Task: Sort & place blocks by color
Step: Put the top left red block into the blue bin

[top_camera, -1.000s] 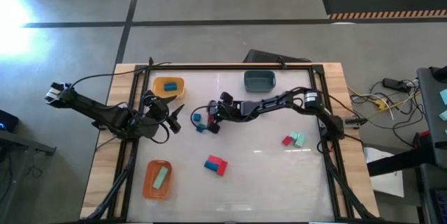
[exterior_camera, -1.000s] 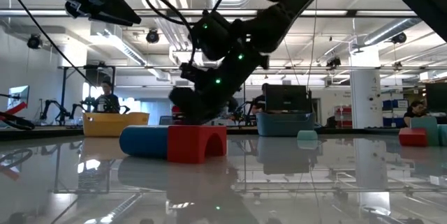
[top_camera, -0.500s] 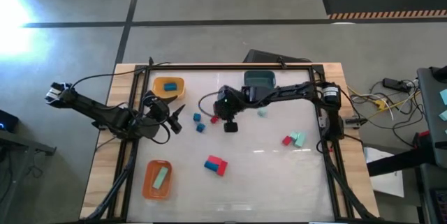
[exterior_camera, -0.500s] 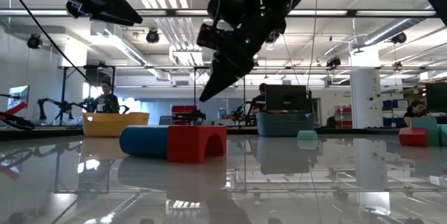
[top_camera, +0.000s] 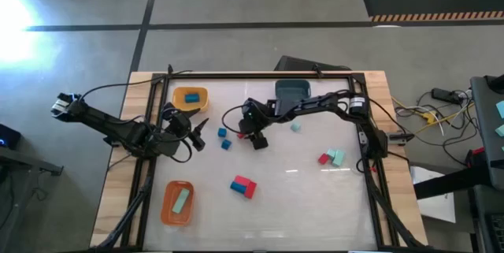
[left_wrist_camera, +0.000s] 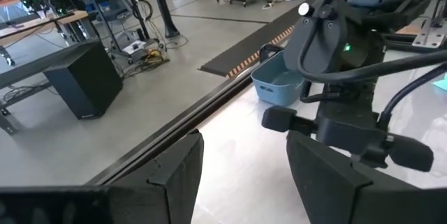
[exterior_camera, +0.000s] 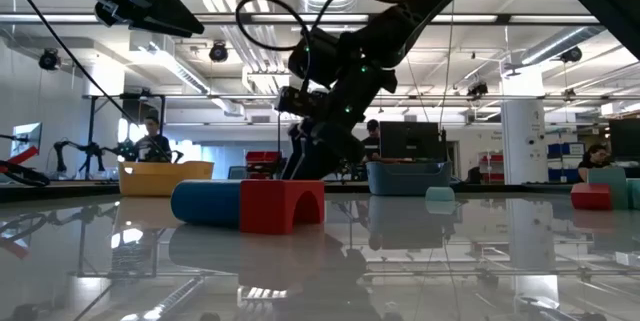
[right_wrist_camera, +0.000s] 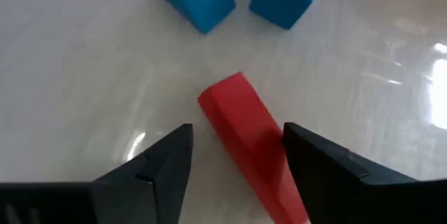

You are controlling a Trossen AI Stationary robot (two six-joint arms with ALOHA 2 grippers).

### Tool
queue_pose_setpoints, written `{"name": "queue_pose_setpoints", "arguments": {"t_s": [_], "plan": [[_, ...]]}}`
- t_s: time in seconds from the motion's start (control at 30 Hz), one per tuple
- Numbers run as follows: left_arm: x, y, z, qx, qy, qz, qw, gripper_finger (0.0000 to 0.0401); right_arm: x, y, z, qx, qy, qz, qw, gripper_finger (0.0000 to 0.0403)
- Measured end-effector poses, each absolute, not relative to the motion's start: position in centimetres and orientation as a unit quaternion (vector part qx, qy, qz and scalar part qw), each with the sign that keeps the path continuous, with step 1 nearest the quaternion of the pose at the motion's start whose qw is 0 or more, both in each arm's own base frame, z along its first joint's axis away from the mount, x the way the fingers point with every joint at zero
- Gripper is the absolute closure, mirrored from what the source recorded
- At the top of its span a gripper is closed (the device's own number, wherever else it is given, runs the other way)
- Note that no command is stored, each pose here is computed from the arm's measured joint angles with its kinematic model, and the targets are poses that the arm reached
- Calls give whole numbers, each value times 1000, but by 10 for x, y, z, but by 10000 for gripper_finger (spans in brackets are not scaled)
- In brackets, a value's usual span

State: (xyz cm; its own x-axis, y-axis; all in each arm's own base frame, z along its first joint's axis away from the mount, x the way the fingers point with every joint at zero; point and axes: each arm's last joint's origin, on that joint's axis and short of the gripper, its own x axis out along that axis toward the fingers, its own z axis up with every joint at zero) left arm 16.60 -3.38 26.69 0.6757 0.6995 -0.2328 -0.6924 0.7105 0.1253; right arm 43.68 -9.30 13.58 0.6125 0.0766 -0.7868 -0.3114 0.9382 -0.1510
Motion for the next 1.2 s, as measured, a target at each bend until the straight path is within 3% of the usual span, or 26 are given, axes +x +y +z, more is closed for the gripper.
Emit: {"name": "queue_pose_setpoints", "arguments": {"t_s": [0.2, 0.47, 0.63, 0.87, 1.0, 1.2], "plan": [[167, -34, 267, 23, 137, 377, 916, 210, 441, -95, 119, -139, 427, 114, 886, 196], [171, -36, 266, 20, 133, 377, 916, 210, 441, -95, 118, -102, 432, 97, 891, 312], [174, -37, 265, 18, 131, 378, 916, 210, 431, -91, 138, -101, 455, 81, 881, 310], [179, -39, 261, 25, 138, 378, 915, 210, 389, -99, 212, -164, 517, -12, 840, 310], [184, -41, 259, 25, 141, 374, 916, 210, 349, -130, 244, -162, 556, -79, 812, 310], [190, -43, 257, 22, 140, 370, 918, 210, 291, -192, 248, -85, 516, -118, 844, 310]]}}
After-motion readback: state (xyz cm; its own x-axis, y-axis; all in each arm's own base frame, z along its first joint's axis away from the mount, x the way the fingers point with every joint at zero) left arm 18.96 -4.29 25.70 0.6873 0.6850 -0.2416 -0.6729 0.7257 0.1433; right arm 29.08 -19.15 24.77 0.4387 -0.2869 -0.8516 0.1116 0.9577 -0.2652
